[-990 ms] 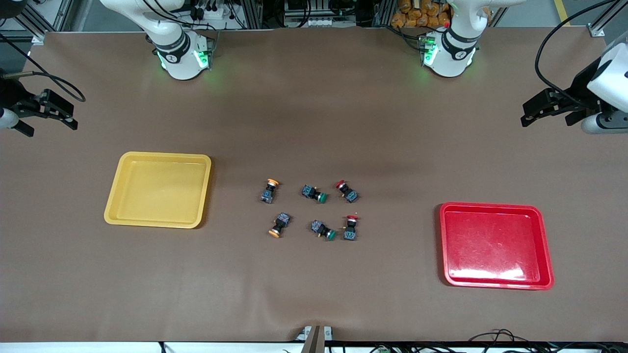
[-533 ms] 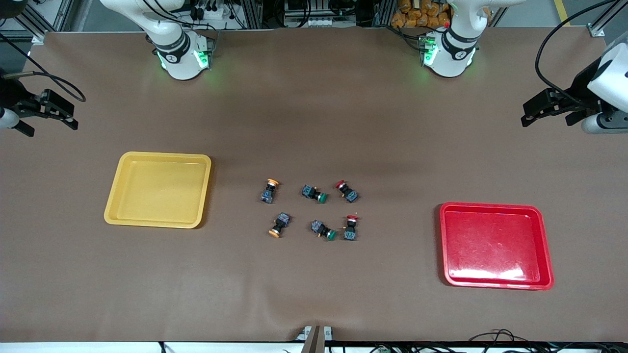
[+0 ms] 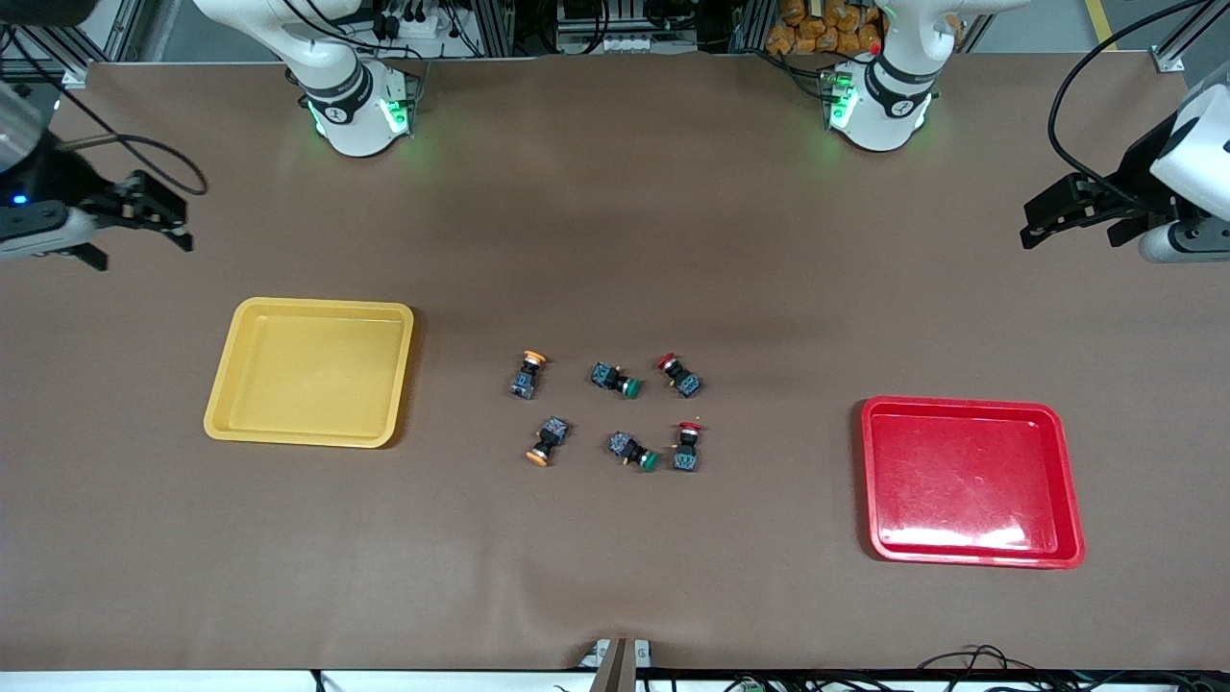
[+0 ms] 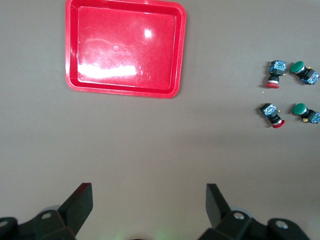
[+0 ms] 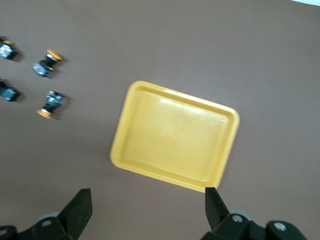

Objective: Place red and yellow buttons in trays
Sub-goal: 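Reach both grippers toward the cluster of buttons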

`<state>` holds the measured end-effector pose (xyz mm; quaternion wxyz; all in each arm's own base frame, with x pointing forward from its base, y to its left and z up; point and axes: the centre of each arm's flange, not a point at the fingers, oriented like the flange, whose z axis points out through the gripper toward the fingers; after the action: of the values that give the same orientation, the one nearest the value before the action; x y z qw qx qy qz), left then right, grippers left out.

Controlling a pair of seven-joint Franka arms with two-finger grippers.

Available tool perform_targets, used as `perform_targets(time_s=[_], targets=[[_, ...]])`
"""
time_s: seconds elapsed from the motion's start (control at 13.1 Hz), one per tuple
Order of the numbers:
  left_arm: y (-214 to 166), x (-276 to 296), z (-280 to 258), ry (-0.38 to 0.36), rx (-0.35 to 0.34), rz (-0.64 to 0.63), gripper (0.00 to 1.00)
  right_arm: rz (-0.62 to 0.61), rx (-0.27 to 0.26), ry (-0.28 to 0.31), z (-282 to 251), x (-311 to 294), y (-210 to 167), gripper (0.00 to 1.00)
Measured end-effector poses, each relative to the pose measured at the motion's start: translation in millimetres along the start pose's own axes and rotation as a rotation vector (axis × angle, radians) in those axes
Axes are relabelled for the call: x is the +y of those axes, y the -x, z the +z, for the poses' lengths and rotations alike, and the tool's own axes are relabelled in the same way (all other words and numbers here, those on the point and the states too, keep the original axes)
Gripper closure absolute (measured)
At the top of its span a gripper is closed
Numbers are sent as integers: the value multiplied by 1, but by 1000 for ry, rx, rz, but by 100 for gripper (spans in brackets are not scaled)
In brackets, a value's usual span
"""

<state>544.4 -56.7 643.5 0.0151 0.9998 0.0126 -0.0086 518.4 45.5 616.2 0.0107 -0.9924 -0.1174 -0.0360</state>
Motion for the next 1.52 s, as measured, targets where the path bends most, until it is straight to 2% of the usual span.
perform_targets(time_s=[0.15,0.38,0.61,0.91,1.22,1.29,1.52], targets=[[0,0,0,0,-1,0,0,7,8,-8,-8,-66,-6,0],[-1,0,1,0,-2,-1,0,47,52,-36,-32,-181,0,0],[-1,0,1,0,-2,0,0,107,28,-47,-21,-262,7,0],[0,7,1,0,-2,13,0,106,-23,-23,54,-294,-26,0],[3,38,7,-2,-12,70,0,107,-19,-20,134,-309,-55,0],[2,52,14,-3,-25,96,0,108,-9,-23,157,-310,-58,0],[-5,90,46,-2,-79,162,0,111,-25,-12,218,-311,-59,0]])
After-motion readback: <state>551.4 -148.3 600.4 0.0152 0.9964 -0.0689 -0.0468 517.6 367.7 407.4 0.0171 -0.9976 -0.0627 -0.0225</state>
